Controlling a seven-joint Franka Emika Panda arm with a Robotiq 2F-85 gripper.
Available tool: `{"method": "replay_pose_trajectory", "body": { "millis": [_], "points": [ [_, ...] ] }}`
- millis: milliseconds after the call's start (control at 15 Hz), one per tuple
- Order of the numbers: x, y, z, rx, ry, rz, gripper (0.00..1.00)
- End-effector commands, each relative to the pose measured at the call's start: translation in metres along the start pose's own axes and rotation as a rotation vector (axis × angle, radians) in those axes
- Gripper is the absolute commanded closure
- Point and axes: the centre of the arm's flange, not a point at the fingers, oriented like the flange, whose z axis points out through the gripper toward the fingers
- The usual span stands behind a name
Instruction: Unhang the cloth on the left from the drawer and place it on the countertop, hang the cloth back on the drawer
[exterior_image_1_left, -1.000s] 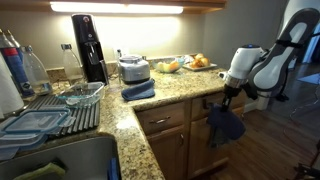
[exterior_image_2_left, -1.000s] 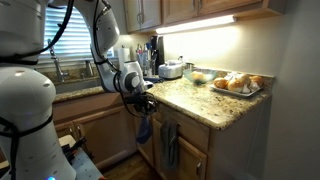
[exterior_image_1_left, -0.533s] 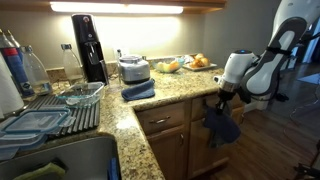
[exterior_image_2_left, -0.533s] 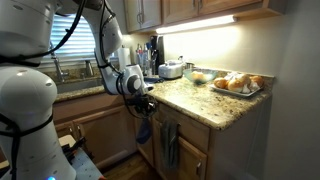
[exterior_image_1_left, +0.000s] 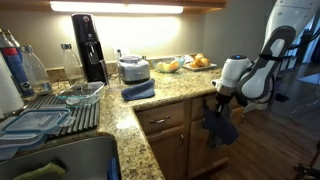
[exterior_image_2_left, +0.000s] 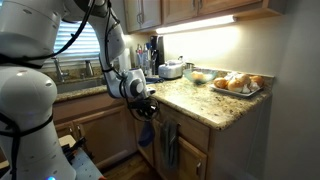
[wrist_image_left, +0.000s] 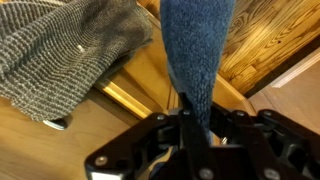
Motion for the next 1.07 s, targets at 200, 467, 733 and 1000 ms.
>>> {"method": "replay_pose_trajectory", "body": {
  "millis": [200,467,733,1000],
  "points": [
    [-0.007,-0.006,0.020,0.011,-0.029,0.011,0.94],
    [-0.008,-0.006,0.023,0.013,-0.027,0.009,0.93],
    [-0.005,-0.004,0.016,0.010,-0.032,0.014,0.55],
    [-0.009,-0.006,-0.002,0.013,-0.045,0.006,0.29]
  ]
}}
